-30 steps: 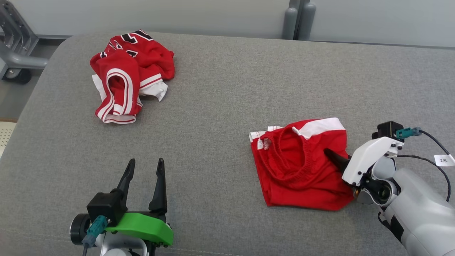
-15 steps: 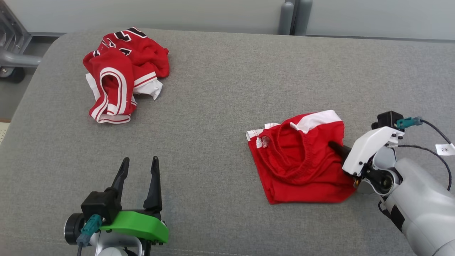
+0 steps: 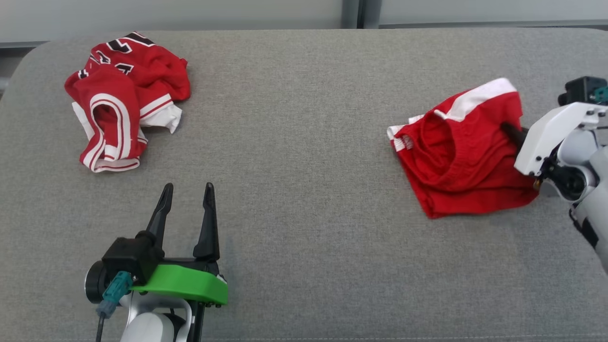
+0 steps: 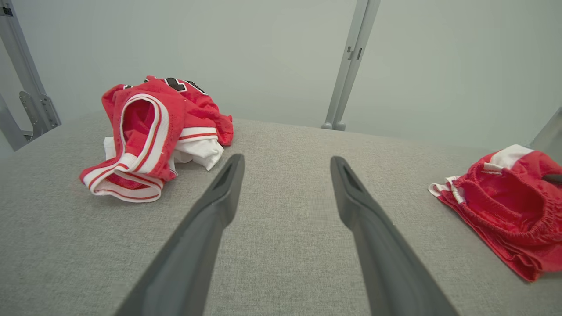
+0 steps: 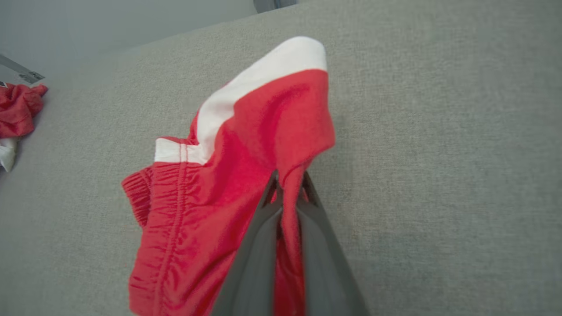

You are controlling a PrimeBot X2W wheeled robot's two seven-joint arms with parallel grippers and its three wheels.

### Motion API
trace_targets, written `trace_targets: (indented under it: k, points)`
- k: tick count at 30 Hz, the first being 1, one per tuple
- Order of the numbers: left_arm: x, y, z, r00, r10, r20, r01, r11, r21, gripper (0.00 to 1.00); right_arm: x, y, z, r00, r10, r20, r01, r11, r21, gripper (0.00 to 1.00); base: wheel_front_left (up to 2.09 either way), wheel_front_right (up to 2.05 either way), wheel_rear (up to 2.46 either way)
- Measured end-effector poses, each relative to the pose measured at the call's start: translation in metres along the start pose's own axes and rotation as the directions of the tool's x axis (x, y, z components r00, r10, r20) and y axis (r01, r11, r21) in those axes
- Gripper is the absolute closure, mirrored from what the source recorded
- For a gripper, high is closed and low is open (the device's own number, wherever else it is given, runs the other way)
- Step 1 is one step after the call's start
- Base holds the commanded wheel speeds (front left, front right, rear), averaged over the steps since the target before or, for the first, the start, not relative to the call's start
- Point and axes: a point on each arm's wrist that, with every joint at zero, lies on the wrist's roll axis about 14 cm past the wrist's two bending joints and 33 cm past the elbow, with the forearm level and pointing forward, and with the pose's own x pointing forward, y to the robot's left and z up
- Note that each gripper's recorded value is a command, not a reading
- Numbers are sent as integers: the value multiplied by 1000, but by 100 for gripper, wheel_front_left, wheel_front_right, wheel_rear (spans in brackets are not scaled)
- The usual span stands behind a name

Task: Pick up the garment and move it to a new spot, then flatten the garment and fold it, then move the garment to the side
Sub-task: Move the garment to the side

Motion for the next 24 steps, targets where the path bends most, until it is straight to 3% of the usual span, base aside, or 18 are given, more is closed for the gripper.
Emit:
trace_targets:
  k: [12,24]
  points:
    - [24,-27,-13,996,-86,-26,86,996,-13,0,-11,-69,61,986,-145,81,151,986,-76,100,0,0,0]
    - [48,-40,-37,985,-147,-90,149,989,20,0,0,-122,63,963,-267,45,271,955,-117,100,0,0,0]
